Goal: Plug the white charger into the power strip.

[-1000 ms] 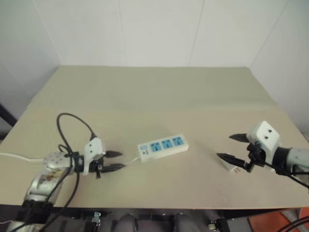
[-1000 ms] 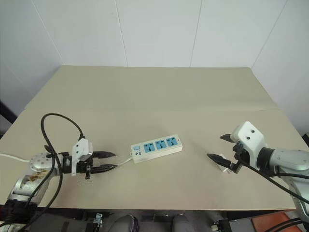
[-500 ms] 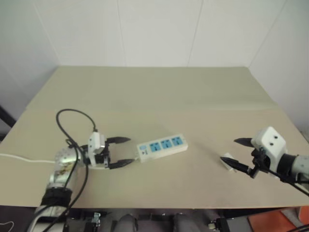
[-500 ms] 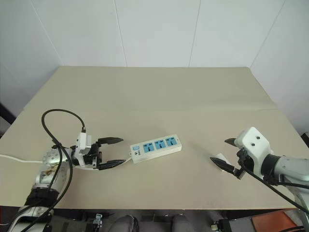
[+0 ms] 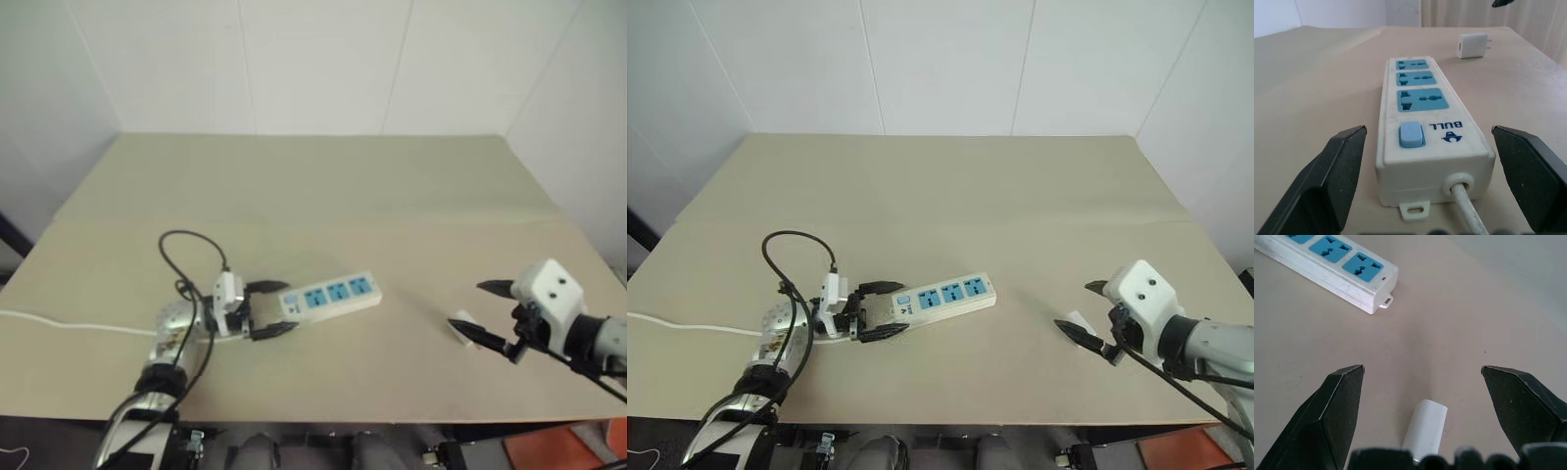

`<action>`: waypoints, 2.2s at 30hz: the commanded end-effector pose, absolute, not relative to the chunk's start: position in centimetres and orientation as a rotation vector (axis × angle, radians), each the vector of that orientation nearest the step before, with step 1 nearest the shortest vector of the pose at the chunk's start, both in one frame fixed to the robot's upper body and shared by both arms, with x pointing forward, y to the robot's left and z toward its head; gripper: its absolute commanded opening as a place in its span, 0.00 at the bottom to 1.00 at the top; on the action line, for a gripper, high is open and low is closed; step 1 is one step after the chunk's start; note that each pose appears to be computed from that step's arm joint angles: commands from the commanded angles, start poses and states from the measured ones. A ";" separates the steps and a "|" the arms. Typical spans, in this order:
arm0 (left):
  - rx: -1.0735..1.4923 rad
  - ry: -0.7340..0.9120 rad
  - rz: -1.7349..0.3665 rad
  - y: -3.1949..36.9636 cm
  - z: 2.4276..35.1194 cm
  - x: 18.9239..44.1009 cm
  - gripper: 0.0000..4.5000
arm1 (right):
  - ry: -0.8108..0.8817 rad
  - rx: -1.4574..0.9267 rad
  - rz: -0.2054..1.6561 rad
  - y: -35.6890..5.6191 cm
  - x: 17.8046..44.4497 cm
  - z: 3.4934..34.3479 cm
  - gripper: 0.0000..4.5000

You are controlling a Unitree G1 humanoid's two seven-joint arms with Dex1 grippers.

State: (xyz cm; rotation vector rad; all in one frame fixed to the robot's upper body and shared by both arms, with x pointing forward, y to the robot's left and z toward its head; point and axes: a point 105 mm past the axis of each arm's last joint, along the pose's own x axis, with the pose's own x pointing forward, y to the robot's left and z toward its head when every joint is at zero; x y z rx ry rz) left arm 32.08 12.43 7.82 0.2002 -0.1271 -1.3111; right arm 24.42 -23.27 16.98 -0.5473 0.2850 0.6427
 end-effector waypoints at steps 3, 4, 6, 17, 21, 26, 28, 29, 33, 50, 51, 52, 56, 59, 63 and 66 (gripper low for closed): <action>0.251 -0.139 -1.291 11.7 7.6 32.7 0.99 | 0.237 -0.584 0.606 -23.3 24.2 18.4 1.00; 0.250 -0.138 -1.288 11.5 7.6 32.8 0.99 | 0.237 -0.583 0.604 -23.3 24.2 18.4 1.00; 0.249 -0.131 -1.285 11.2 7.5 33.0 0.99 | 0.238 -0.585 0.600 -23.3 24.2 18.4 1.00; 0.227 -0.076 -1.345 11.2 7.1 32.1 0.73 | 0.277 -0.598 0.596 -23.6 24.4 17.9 1.00; 0.235 -0.066 -1.375 11.1 7.2 31.9 0.73 | 0.415 -0.618 0.617 -23.6 24.7 18.8 1.00; 0.307 -0.066 -1.403 10.9 7.5 32.1 0.73 | 0.619 -0.665 0.665 -23.4 25.5 20.6 1.00; 0.325 -0.071 -1.406 10.9 7.6 32.3 0.73 | 0.704 -0.655 0.661 -23.1 26.1 21.0 1.00; 0.325 -0.076 -1.405 10.7 7.7 32.4 0.73 | 0.741 -0.640 0.665 -22.8 26.5 21.1 1.00; 0.326 -0.101 -1.404 10.2 8.2 32.9 0.73 | 0.845 -0.657 0.646 -21.7 28.1 20.8 1.00; 0.305 -0.086 -1.453 8.9 6.7 31.4 0.73 | 1.105 -0.498 0.470 -23.0 31.7 16.1 1.00; 0.306 -0.087 -1.454 8.8 6.7 31.4 0.73 | 1.110 -0.488 0.477 -22.9 31.7 16.0 1.00; 0.305 -0.088 -1.454 8.8 6.8 31.4 0.73 | 1.113 -0.485 0.480 -22.8 31.7 15.9 1.00; 0.306 -0.091 -1.455 8.6 6.9 31.5 0.73 | 1.134 -0.485 0.471 -22.9 31.6 15.5 1.00; 0.306 -0.091 -1.457 8.6 6.9 31.5 0.73 | 1.155 -0.475 0.458 -23.3 31.3 15.0 1.00; 0.308 -0.087 -1.459 8.5 6.7 31.5 0.73 | 1.182 -0.449 0.449 -23.8 30.9 14.4 1.00; 0.309 -0.085 -1.460 8.5 6.6 31.5 0.73 | 1.190 -0.441 0.444 -23.9 30.7 14.1 1.00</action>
